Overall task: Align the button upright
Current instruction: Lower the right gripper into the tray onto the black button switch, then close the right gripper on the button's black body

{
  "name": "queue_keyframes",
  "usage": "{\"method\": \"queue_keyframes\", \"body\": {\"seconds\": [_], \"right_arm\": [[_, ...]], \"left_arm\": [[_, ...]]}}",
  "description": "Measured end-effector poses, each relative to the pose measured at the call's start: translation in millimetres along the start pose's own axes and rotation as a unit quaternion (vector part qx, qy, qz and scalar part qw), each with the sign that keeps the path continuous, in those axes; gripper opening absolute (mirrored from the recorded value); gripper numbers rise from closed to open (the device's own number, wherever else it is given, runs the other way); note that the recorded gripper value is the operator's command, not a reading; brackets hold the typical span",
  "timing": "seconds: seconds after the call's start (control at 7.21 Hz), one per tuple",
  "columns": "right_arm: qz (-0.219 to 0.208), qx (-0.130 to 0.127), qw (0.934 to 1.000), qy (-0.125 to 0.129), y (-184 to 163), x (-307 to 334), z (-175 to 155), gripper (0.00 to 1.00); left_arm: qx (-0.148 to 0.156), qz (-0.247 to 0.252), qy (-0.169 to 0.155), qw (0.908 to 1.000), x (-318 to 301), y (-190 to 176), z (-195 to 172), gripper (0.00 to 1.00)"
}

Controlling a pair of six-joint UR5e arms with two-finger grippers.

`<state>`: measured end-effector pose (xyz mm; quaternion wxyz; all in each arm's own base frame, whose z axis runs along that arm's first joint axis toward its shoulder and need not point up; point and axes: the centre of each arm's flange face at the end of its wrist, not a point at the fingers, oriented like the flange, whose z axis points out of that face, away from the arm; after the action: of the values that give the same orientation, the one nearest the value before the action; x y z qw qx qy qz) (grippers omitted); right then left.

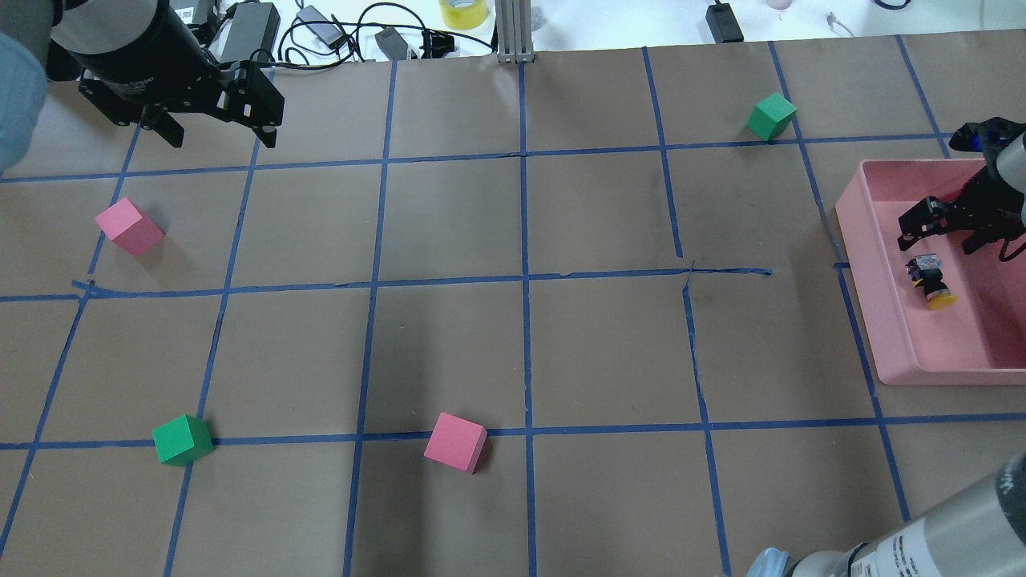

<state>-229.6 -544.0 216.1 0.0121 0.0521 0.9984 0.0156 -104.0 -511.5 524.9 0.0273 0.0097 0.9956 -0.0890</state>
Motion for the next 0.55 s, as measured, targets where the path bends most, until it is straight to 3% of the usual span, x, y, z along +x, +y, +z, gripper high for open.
{"method": "queue_keyframes", "body": {"seconds": [0.55], "right_arm": [[0.003,-0.018,0.9998,0.007,9.6,2.2,10.3,0.99]], "left_arm": [[0.006,0.000,-0.002,1.0000,-0.5,-0.2,-2.8,1.00]]}}
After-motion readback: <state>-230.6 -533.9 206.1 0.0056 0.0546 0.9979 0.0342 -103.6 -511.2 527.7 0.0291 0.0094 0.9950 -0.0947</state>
